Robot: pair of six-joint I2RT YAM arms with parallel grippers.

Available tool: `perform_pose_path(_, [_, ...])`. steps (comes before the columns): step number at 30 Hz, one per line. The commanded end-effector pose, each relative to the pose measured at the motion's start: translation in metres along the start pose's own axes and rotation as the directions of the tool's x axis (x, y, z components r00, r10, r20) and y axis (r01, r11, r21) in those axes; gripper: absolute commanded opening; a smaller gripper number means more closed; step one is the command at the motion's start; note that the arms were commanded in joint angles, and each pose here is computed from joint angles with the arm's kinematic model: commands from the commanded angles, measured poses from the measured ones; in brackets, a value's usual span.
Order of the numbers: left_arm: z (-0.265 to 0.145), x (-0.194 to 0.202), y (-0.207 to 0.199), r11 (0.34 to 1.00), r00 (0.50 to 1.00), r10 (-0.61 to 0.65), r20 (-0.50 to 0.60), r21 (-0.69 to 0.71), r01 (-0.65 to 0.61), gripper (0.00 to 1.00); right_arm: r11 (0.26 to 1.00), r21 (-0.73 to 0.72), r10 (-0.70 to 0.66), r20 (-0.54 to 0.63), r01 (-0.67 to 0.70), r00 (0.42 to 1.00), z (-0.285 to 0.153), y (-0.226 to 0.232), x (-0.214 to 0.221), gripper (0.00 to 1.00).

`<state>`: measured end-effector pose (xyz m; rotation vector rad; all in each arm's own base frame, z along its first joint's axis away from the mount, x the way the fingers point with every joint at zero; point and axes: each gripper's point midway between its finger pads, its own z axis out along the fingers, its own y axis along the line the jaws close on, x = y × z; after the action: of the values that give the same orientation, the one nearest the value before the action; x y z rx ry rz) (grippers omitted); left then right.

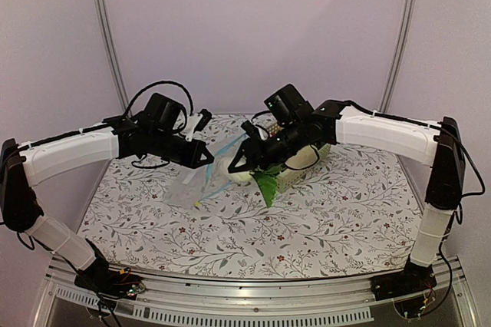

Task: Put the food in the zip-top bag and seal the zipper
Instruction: Place the fake vegetable in the zipper food storage bag.

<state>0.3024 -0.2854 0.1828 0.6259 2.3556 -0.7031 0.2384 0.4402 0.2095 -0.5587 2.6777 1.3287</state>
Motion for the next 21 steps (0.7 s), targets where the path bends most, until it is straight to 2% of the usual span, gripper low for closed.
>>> perform_pose_path(1, [0.000, 0.001, -0.011, 0.999, 1.000, 0.018, 0.011, 0.044, -0.019, 0.00, 0.997, 0.034, 0.072, 0.057, -0.074, 0.996, 0.014, -0.008, -0.019, 0.39])
perform_pose_path(9, [-0.001, 0.001, -0.023, 0.996, 0.999, 0.038, 0.014, 0.079, -0.039, 0.00, 0.984, 0.093, 0.136, 0.182, -0.154, 0.974, 0.022, -0.027, -0.044, 0.37])
perform_pose_path(14, [0.000, 0.002, -0.028, 0.994, 0.999, 0.042, 0.014, 0.105, -0.044, 0.00, 0.978, 0.077, 0.168, 0.257, -0.194, 0.952, 0.025, -0.032, -0.057, 0.35])
perform_pose_path(21, [-0.004, -0.002, -0.040, 0.984, 0.998, 0.040, 0.041, 0.170, -0.046, 0.00, 0.971, 0.110, 0.158, 0.367, -0.211, 0.917, 0.022, -0.039, -0.074, 0.34])
